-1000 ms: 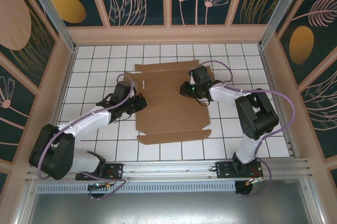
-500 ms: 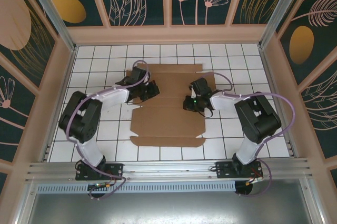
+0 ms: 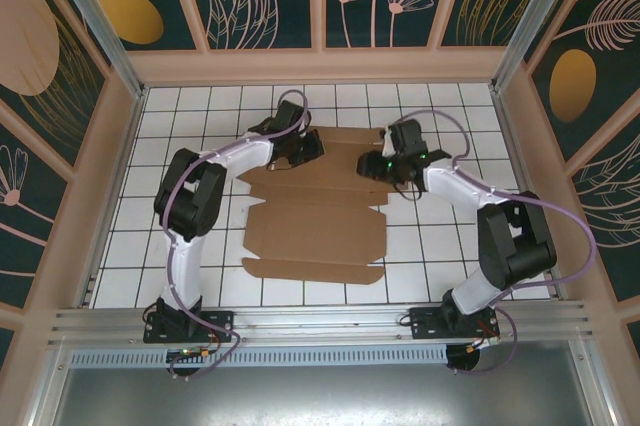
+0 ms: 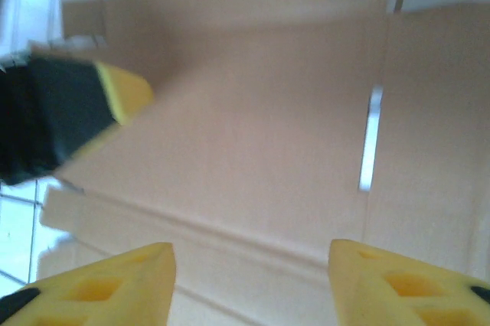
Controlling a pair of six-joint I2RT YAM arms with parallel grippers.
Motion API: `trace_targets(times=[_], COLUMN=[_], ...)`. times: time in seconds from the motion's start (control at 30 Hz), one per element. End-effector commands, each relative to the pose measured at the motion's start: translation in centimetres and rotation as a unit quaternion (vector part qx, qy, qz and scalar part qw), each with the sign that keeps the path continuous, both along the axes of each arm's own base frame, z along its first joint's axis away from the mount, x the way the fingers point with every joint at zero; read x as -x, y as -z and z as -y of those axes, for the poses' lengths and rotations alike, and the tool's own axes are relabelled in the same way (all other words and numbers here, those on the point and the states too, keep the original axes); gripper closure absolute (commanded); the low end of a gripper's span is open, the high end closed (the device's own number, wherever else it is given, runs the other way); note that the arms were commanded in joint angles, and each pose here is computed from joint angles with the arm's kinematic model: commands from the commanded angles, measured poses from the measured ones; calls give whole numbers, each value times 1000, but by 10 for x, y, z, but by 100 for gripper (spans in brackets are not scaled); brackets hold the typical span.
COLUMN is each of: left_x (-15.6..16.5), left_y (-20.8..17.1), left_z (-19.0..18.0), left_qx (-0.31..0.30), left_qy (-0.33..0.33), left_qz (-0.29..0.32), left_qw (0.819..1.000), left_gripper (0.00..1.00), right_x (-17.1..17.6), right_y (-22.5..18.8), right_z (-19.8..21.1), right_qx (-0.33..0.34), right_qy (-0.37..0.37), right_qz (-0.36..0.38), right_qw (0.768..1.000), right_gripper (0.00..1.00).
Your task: Fold the paper box
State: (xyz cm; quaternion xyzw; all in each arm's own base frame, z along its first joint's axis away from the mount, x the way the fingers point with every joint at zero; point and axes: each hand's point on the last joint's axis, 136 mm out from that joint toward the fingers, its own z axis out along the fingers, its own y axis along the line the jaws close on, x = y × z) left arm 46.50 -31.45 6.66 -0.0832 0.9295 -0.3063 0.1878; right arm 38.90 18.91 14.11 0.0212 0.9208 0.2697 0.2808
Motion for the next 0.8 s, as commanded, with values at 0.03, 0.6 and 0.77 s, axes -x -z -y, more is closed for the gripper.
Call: trace_targets(times=[0.03, 0.6, 0.77], left_x=[-3, 10, 11], left_y=[37, 97, 97], left_z=[-10, -27, -25], left_qx=[-57, -115, -112], left_qy=[3, 11, 17], left_qz=[-36, -68, -66], left_qw=[998, 991, 991], left_gripper=[100, 100, 100], right_x=[-45, -124, -133], right_y=[-18, 65, 78], right_z=[31, 59, 47], right_qx=[16, 41, 4], right_qy=[60, 68, 50], right_qz=[19, -66, -76], right_qw=[998, 995, 996], right_gripper=[34, 21, 22])
